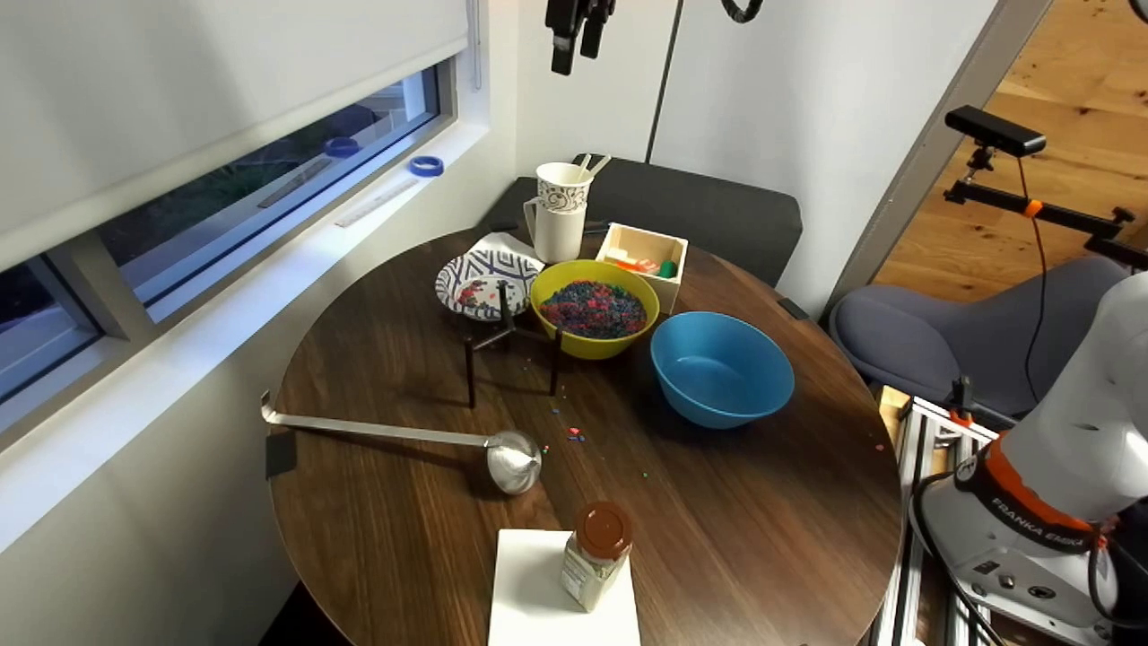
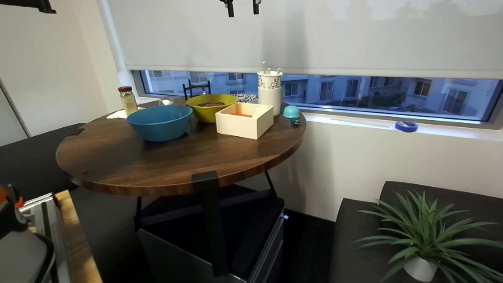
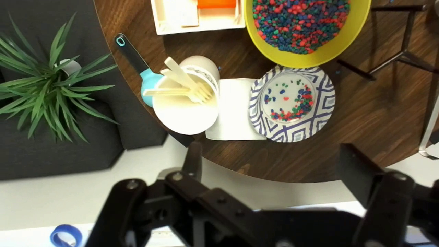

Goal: Pick up the white mug and pour its contents into the yellow bowl, put the white mug at the front of the table, pick up the paper cup and put it in the white mug

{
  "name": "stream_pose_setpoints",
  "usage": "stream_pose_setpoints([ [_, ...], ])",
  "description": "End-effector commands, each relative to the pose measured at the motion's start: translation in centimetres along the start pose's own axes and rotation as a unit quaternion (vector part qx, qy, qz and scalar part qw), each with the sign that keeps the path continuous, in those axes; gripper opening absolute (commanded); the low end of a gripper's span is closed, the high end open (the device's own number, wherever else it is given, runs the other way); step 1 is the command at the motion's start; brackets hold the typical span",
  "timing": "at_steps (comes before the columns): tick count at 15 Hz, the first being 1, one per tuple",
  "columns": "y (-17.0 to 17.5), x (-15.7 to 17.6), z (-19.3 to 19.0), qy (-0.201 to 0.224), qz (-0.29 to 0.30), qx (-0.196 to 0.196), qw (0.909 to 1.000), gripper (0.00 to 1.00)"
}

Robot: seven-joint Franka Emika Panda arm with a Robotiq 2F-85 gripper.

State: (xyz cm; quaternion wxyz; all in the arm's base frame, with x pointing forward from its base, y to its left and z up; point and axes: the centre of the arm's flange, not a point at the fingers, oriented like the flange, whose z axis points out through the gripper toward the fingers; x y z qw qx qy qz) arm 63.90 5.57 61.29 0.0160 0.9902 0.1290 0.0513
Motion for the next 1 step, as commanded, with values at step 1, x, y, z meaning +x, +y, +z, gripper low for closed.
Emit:
stream_pose_setpoints([
  [1, 0.25, -0.2, 0.09, -0.001, 0.001, 0.0, 1.0, 1.0],
])
